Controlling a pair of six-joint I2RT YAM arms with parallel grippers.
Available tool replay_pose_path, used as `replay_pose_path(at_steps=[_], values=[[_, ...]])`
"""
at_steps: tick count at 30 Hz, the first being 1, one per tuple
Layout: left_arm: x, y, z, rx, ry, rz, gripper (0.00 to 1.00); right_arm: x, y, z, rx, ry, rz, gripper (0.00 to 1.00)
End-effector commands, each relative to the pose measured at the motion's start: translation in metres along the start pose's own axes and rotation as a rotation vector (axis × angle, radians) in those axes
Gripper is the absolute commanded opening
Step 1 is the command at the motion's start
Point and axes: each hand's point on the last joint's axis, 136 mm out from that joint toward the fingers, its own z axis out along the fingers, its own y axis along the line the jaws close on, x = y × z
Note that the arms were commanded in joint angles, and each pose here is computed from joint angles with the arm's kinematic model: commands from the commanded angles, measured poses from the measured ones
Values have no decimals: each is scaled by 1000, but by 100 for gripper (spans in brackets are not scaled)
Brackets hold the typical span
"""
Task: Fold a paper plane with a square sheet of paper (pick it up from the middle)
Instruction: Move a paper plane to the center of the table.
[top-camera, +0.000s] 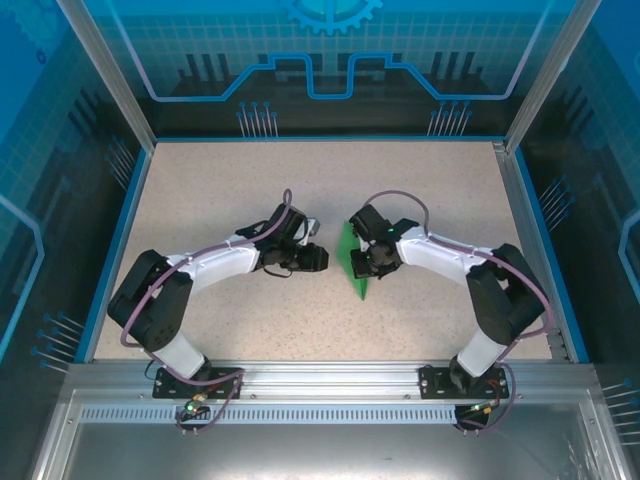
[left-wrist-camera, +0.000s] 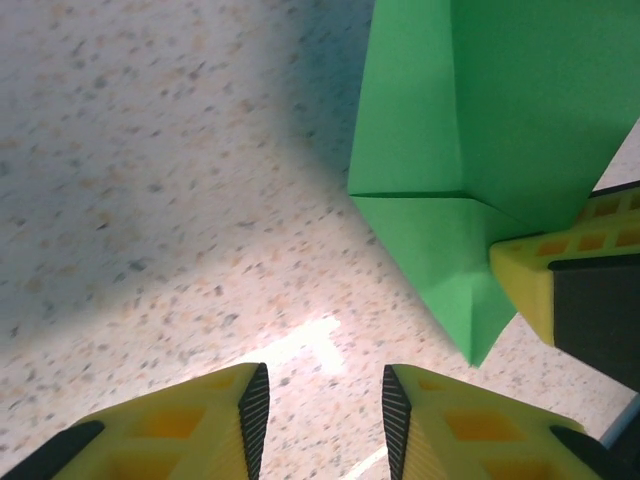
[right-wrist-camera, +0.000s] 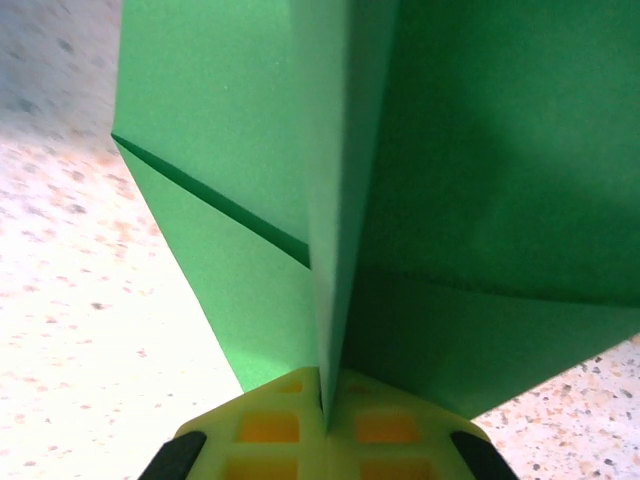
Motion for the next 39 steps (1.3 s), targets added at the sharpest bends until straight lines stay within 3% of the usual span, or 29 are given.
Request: replay_pose_path(at_steps=[1,13,25,39], values=[[8,12,-7,-32,15,1,39,17,-8,8,122,91,-103,2],[15,21,-4,-42,35,-9,39,5,3,22,328,86,-251,2],[23,28,-8,-49,54,-17,40,2,33,30,369,82,-281,18],[36,44,-22,-103,53,-41,40,6,41,43,490,86,-341,13]])
